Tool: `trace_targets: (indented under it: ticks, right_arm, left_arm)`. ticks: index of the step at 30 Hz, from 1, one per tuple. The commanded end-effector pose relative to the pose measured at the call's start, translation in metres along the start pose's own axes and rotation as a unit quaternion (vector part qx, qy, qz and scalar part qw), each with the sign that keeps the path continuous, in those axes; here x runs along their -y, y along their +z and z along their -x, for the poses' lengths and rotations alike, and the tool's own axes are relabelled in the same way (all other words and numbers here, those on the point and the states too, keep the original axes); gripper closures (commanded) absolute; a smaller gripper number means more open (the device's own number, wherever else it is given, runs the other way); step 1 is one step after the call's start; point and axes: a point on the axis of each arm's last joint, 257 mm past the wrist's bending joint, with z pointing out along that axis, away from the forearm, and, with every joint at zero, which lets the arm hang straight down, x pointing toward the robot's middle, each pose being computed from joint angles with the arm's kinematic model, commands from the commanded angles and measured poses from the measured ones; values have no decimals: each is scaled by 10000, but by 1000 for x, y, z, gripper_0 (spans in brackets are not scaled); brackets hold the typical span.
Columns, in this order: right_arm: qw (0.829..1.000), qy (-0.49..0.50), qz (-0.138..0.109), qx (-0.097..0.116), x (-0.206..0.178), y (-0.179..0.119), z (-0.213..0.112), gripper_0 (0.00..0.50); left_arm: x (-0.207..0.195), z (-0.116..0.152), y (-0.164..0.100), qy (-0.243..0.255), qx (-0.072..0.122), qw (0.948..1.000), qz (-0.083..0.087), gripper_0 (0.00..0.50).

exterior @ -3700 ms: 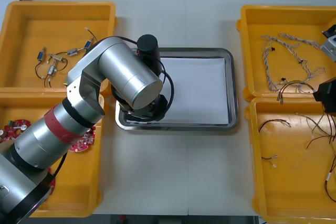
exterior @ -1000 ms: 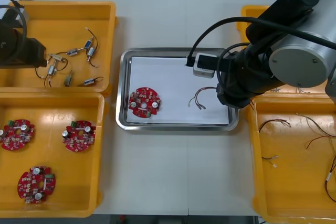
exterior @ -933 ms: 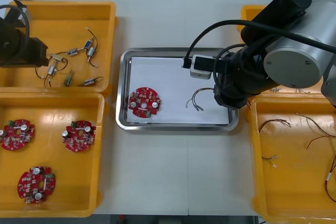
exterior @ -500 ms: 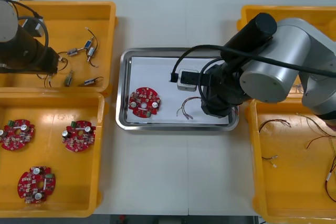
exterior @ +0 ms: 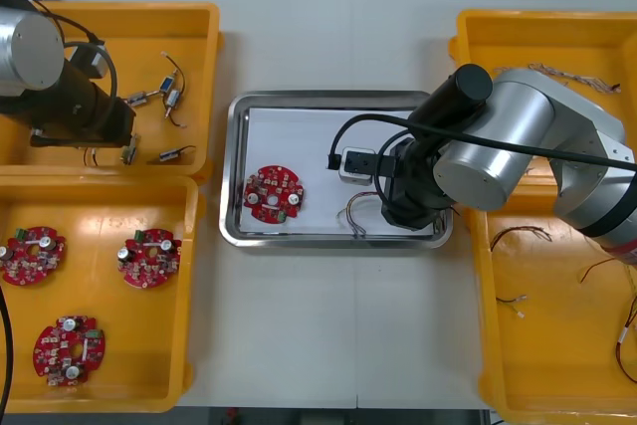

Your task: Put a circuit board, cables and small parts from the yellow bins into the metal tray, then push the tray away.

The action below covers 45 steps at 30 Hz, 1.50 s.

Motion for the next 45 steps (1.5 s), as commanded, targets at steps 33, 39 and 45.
trace_targets:
  ticks: [33,39,45]
  right_arm:
    - [9997,-165,11,161,1,9,50,42]
    - [9998,-101,-9,158,5,7,49,0]
    - [9999,35,-44,159,14,-1,45,0]
  left_arm:
    - [16,13,29,470,324,9984,41,130]
    - [3,8,32,454,315,9985,67,130]
    - [-5,-1,38,451,269,9986,69,130]
